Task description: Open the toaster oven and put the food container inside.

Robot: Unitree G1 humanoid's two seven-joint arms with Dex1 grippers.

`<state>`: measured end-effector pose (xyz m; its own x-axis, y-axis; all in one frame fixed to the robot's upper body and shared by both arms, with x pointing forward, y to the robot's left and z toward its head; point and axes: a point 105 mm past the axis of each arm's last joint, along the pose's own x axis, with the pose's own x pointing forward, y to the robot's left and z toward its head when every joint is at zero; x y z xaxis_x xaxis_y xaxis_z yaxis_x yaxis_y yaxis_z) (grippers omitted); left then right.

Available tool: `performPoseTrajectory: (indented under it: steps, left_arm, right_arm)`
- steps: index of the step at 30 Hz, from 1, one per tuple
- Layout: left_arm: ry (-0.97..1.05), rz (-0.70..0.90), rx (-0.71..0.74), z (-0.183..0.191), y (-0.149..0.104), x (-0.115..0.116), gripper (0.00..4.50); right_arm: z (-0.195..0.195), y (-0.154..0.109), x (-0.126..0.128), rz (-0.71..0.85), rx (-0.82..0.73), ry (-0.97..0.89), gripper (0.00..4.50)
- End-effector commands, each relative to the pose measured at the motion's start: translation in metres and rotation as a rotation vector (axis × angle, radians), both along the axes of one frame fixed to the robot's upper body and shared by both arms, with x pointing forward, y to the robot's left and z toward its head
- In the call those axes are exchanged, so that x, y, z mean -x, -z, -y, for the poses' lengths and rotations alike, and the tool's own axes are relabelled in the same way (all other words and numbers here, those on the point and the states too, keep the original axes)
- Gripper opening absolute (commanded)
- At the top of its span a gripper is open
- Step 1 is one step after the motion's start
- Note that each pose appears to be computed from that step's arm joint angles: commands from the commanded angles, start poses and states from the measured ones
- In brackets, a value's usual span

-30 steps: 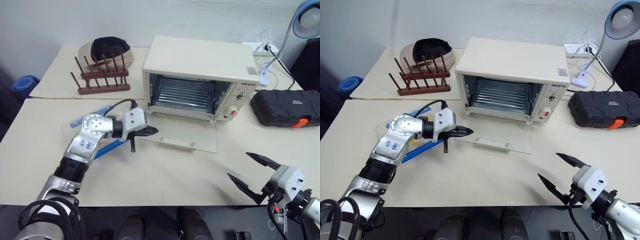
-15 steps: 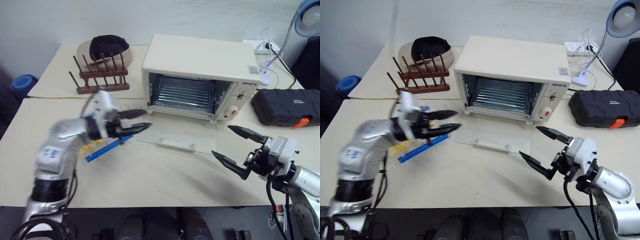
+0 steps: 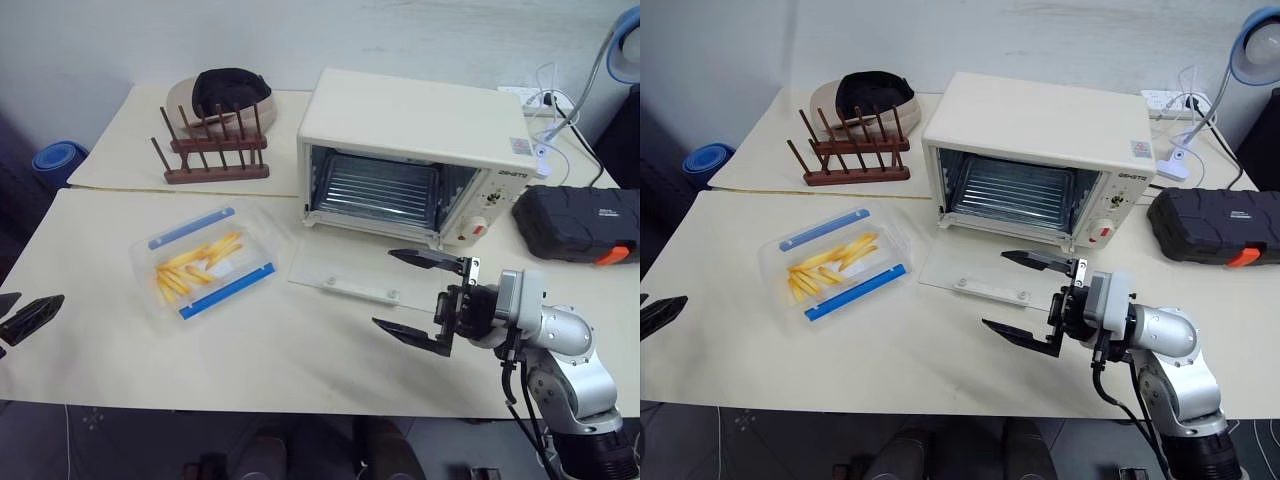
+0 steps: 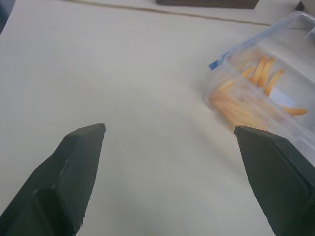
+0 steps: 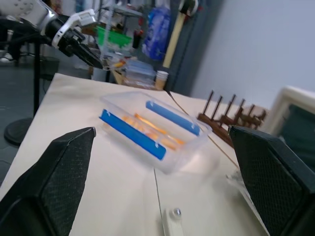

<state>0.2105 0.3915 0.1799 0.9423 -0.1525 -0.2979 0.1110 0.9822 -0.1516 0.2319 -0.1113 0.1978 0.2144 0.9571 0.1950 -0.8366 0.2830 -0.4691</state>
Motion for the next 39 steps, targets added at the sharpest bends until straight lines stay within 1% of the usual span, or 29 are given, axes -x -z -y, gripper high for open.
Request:
performPoseTrajectory:
  steps: [1, 4, 6, 8, 10, 13, 16, 19, 20, 22, 24, 26, 28, 29, 30, 32, 33, 35, 39]
  left_arm:
    - [0.076, -0.053, 0.040, 0.030, -0.021, -0.020, 4.46]
    - [0.093, -0.167, 0.061, 0.047, -0.016, -0.034, 4.46]
    - [0.067, -0.252, 0.068, 0.054, -0.007, -0.044, 4.46]
    - [0.098, -0.304, 0.062, 0.069, 0.000, -0.053, 4.46]
    - [0.124, -0.356, 0.060, 0.081, 0.007, -0.057, 4.46]
    - [0.111, -0.414, 0.043, 0.085, 0.019, -0.062, 4.46]
    - [0.114, -0.437, -0.041, 0.084, 0.026, -0.066, 3.90]
    - [0.088, -0.409, -0.062, 0.082, 0.024, -0.072, 3.11]
    - [0.069, -0.392, -0.050, 0.079, 0.021, -0.075, 2.73]
    - [0.043, -0.362, -0.031, 0.073, 0.013, -0.080, 2.19]
    - [0.044, -0.333, -0.044, 0.069, 0.003, -0.086, 1.58]
    - [0.077, -0.315, -0.062, 0.071, -0.007, -0.090, 1.00]
    - [0.143, -0.295, -0.068, 0.081, -0.019, -0.094, 0.43]
    - [0.184, -0.285, -0.076, 0.088, -0.026, -0.097, 0.21]
    - [0.219, -0.276, -0.089, 0.095, -0.032, -0.099, 0.10]
    - [0.290, -0.260, -0.109, 0.109, -0.043, -0.104, 0.10]
    - [0.334, -0.247, -0.106, 0.122, -0.050, -0.108, 0.10]
    - [0.404, -0.274, -0.139, 0.147, -0.056, -0.112, 0.10]
    - [0.561, -0.257, -0.116, 0.200, -0.065, -0.120, 0.10]
  right_arm:
    - [0.005, -0.003, -0.001, 0.028, 0.010, 0.018, 4.50]
    - [0.007, -0.001, -0.002, 0.023, 0.016, 0.032, 4.50]
    - [0.009, 0.000, -0.003, 0.017, 0.016, 0.044, 4.50]
    - [0.010, 0.001, -0.002, 0.016, 0.018, 0.057, 4.50]
    - [0.010, 0.002, -0.001, 0.015, 0.019, 0.065, 4.50]
    - [0.010, 0.004, 0.001, 0.013, 0.019, 0.081, 4.50]
    - [0.011, 0.006, 0.001, 0.014, 0.018, 0.105, 4.50]
    - [0.013, 0.007, 0.000, 0.022, 0.022, 0.135, 4.50]
    - [0.014, 0.008, 0.000, 0.023, 0.025, 0.146, 4.50]
    - [0.016, 0.010, -0.001, 0.024, 0.029, 0.166, 4.50]
    - [0.019, 0.012, -0.001, 0.021, 0.032, 0.186, 4.50]
    - [0.023, 0.013, -0.002, 0.021, 0.036, 0.209, 4.50]
    - [0.027, 0.014, -0.003, 0.019, 0.039, 0.234, 4.50]
    - [0.029, 0.015, -0.004, 0.019, 0.043, 0.246, 4.50]
    - [0.031, 0.015, -0.004, 0.018, 0.050, 0.258, 4.50]
    - [0.038, 0.017, -0.004, 0.016, 0.060, 0.288, 4.50]
    - [0.044, 0.019, -0.003, 0.012, 0.069, 0.310, 4.50]
    - [0.053, 0.022, -0.003, 0.007, 0.082, 0.357, 4.50]
    - [0.061, 0.022, 0.000, -0.002, 0.091, 0.433, 4.50]
